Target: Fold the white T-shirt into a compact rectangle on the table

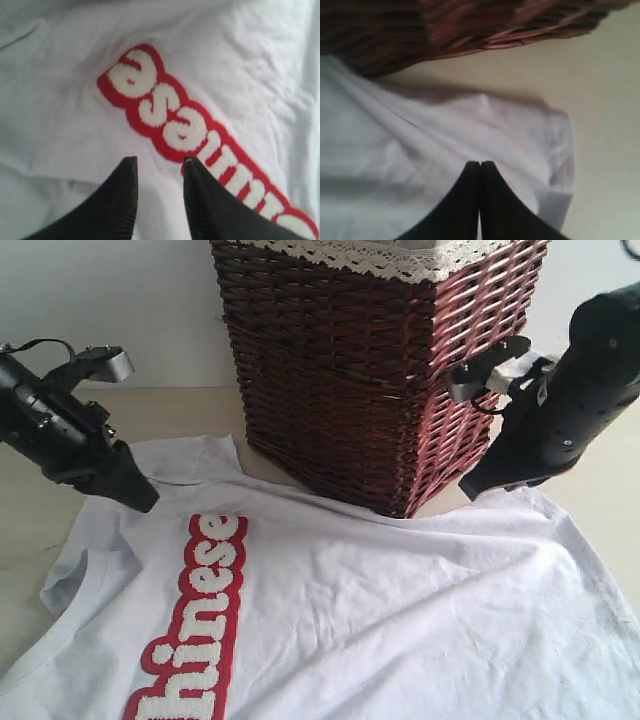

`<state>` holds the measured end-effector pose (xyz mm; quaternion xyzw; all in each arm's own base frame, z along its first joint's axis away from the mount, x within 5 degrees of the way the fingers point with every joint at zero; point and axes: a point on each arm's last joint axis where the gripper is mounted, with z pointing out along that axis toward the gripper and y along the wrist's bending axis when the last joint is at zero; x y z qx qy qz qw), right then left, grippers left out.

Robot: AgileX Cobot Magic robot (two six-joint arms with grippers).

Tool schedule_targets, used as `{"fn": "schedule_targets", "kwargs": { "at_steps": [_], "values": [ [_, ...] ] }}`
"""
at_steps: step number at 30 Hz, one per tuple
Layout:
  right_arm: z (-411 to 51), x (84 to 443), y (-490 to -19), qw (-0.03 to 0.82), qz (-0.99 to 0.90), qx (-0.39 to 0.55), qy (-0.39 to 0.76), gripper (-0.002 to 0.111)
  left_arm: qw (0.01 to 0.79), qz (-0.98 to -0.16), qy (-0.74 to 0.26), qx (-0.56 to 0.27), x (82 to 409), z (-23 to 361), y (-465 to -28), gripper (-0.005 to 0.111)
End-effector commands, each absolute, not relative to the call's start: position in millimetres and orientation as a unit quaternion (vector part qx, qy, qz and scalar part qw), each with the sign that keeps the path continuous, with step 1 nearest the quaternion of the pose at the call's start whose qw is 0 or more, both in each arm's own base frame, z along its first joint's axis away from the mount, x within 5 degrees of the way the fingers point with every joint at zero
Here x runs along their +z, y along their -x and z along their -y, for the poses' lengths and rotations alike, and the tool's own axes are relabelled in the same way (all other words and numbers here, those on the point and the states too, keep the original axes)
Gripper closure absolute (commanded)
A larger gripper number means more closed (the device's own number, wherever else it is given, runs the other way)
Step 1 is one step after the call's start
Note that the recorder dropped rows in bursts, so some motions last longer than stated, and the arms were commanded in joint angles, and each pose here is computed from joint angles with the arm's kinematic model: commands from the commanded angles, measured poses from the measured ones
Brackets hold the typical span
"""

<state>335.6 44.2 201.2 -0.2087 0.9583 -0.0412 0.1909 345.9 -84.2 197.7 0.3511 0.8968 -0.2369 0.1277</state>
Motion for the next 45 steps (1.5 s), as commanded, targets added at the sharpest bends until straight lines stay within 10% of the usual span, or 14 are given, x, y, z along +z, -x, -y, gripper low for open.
{"fn": "schedule_targets", "kwargs": {
  "at_steps": [1, 13, 21, 32, 45],
  "values": [
    [-54.5, 217.5, -315.8, 0.198, -0.936, 0.016, 0.29, 0.108, 0.095, -0.888, -0.417, -0.171, 208.0, 72.4, -315.1, 0.074],
    [-67.4, 199.2, -279.4, 0.107, -0.939, 0.131, 0.3, 0.108, 0.041, -0.823, -0.562, -0.08, 193.1, 81.5, -242.5, 0.074],
    [-116.7, 212.6, -274.8, 0.203, -0.833, 0.264, 0.441, 0.108, 0.111, -0.807, -0.577, -0.058, 208.8, 97.7, -232.5, 0.074],
    [-128.2, 212.5, -337.5, 0.432, -0.854, 0.045, 0.288, 0.108, 0.114, -0.824, -0.546, -0.098, 212.2, 103.8, -227.8, 0.074],
    [-41.9, 207.1, -341.1, 0.345, -0.883, -0.004, 0.318, 0.108, 0.104, -0.816, -0.565, -0.068, 206.4, 97.8, -226.7, 0.057]
  ]
}}
